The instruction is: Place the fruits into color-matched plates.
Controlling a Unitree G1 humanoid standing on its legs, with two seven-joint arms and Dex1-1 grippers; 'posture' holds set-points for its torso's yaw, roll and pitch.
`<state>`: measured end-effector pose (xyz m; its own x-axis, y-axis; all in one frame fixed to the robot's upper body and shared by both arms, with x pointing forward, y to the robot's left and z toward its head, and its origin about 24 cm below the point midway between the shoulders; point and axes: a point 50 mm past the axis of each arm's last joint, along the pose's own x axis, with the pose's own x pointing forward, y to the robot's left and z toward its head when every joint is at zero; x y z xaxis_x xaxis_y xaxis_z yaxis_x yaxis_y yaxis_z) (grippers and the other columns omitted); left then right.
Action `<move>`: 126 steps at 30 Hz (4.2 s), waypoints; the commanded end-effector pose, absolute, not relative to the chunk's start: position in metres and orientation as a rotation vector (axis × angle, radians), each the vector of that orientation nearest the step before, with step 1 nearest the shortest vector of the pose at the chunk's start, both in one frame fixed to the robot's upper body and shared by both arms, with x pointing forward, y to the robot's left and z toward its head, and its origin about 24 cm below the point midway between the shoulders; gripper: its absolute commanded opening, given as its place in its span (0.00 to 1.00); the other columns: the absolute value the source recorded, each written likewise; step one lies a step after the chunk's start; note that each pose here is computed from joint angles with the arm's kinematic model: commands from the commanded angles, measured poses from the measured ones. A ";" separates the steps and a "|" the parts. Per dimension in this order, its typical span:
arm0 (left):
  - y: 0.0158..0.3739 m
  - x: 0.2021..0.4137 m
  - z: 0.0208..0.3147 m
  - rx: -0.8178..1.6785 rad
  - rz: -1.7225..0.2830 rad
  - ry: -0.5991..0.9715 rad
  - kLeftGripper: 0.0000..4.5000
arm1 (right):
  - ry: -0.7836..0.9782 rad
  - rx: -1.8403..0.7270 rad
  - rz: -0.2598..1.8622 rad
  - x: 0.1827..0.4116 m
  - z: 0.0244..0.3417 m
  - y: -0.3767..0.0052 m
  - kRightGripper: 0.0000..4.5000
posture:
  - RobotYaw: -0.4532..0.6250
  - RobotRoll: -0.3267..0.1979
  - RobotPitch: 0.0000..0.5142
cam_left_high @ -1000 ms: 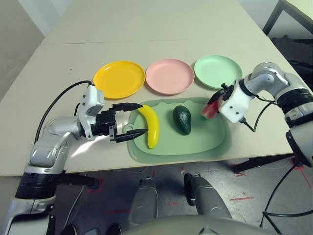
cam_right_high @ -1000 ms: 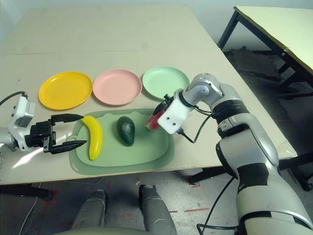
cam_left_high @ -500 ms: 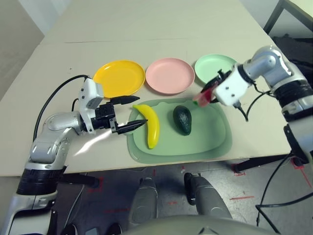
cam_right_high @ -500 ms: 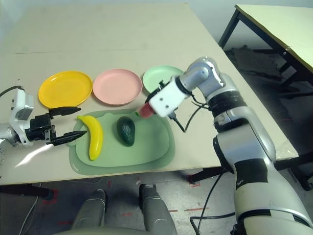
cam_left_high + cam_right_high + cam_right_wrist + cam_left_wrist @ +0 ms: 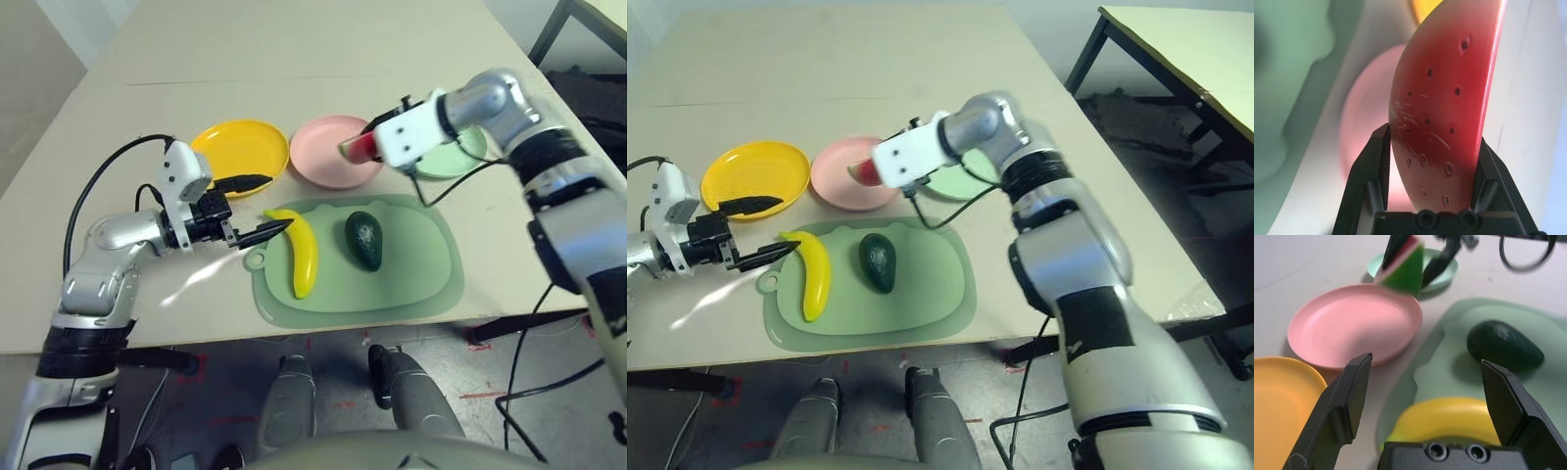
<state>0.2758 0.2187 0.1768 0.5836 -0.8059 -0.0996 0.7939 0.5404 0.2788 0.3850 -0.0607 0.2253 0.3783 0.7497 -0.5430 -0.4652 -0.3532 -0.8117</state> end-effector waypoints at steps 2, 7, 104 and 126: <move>0.212 0.275 0.175 0.314 -0.948 -0.019 1.00 | -0.206 -1.472 1.254 0.389 0.206 -0.059 0.46 | 0.49 0.62 0.33; 0.214 0.274 0.173 0.327 -0.930 -0.006 1.00 | -0.095 -1.493 1.239 0.391 0.182 -0.065 0.46 | 0.50 0.62 0.32; 0.229 0.253 0.182 0.270 -1.193 0.211 1.00 | -0.569 -2.058 1.934 0.310 0.193 -0.046 0.99 | 0.48 0.62 0.38; 0.232 0.253 0.182 0.271 -1.181 0.206 1.00 | -0.479 -2.037 1.938 0.320 0.183 -0.048 0.70 | 0.48 0.62 0.38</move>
<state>0.2535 0.2278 0.1817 0.3585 -0.8890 -0.2848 0.9334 0.3466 0.0931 0.3216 -0.0477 0.1849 0.0523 0.4359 -0.8985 0.0426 -0.8998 -0.4341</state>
